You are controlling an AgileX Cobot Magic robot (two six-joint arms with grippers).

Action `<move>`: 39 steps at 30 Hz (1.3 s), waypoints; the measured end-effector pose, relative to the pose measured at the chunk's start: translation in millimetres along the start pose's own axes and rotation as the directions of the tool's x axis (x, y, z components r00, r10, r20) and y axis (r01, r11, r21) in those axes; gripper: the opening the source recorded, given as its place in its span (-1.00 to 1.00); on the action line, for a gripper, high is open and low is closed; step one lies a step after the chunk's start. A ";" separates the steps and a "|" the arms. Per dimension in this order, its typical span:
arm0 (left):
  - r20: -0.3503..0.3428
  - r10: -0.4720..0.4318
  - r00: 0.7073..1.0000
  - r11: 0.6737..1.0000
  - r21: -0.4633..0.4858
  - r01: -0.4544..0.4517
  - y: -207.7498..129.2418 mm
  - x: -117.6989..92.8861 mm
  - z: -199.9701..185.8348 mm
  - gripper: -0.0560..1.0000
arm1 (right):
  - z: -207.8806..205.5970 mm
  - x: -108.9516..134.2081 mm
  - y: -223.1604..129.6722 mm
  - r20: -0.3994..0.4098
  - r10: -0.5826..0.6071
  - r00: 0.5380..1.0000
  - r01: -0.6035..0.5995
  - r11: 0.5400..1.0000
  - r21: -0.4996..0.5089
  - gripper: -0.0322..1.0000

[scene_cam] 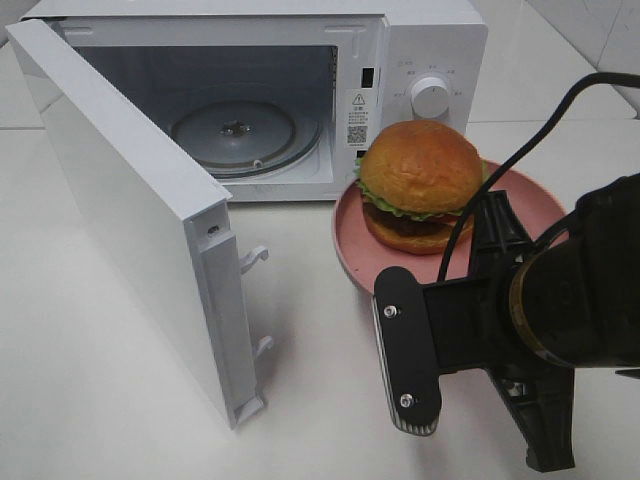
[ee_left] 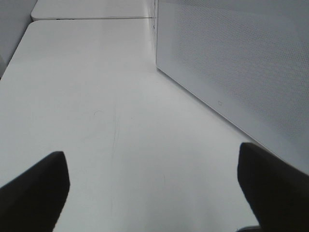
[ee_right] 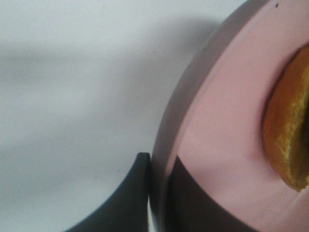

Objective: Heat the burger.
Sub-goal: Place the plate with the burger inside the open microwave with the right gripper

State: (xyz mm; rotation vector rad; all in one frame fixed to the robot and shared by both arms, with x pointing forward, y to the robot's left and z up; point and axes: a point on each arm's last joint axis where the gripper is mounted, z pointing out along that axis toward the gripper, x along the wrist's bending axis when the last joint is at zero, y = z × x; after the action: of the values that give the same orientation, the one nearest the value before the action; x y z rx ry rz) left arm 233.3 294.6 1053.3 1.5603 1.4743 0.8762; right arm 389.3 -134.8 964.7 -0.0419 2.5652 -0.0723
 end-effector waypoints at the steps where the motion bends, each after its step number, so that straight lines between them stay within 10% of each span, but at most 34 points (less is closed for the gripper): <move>1: 0.000 0.000 1.000 1.000 0.000 0.000 0.0 0.0 0.0 0.73 | 0.0 0.0 0.0 0.000 0.000 1.000 0.000 1.000 0.000 -0.85; 39: 0.000 0.000 1.000 1.000 0.000 0.000 0.0 0.0 0.0 0.73 | 30.8 -33.9 -32.8 -0.042 -0.362 0.931 0.342 0.907 -0.247 -0.85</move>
State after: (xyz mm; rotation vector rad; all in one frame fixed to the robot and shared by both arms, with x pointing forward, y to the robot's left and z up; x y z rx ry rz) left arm 233.3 294.6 1053.3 1.5603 1.4743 0.8762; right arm 435.0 -167.3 959.3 -0.6075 2.6092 0.0980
